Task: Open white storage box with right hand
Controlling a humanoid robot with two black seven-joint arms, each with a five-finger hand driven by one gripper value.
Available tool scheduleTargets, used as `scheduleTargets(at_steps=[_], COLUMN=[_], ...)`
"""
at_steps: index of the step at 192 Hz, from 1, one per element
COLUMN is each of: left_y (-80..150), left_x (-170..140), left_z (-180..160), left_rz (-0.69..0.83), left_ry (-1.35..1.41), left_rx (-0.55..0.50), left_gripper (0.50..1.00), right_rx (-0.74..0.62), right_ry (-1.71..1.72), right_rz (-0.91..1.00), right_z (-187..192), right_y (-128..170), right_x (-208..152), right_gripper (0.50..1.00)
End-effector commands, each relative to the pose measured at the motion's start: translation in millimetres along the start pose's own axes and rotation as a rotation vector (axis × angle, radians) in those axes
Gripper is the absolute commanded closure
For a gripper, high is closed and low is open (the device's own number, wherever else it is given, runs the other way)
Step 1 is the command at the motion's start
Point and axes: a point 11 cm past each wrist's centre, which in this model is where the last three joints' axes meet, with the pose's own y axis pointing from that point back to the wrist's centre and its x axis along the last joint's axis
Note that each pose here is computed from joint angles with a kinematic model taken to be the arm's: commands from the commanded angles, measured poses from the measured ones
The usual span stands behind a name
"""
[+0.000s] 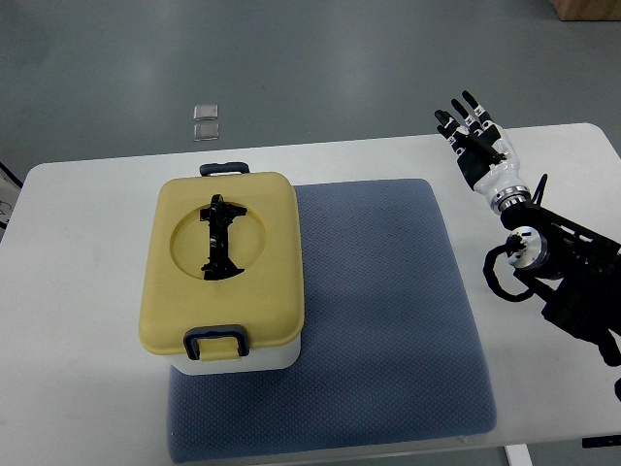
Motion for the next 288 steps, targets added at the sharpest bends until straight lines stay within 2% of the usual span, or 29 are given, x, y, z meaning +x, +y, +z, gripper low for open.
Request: scheduleTargets(at_steps=[1,66,127,176,218,247,288], left_y=[0,0,0,0,0,0,0], left_x=[0,0,0,0,0,0,0], left_z=[-1,0,0,0,0,0,0], left_rz=[0.000,0.000,0.000,0.000,0.000,0.000,0.000], left_ry=[0.001,0.001,0.001,0.001,0.001,0.001,0.001], left_rx=[0.001,0.000,0.000,0.000,0.000,0.000,0.000], left_gripper=[0.500,0.500,0.500,0.500,0.500,0.500,0.500], right_rx=[0.004,0.010,0.052,0.015,0.002,0.047,0.147], right_ry=[0.001,0.018,0.158,0.574,0.930,1.228,1.604], right_rz=[-0.005,-0.028,-0.100,-0.343,-0.596,-0.808,-1.155], right_z=[-2,-10,-45,-53,-82,-104,-105], right_y=[-2,-6,-21,-30,-41,-43,-21], right_x=[-2,-8,-20,-60,-118,-175,-259], right_gripper=[0.570,0.570,0.570,0.570,0.572,0.574,0.576])
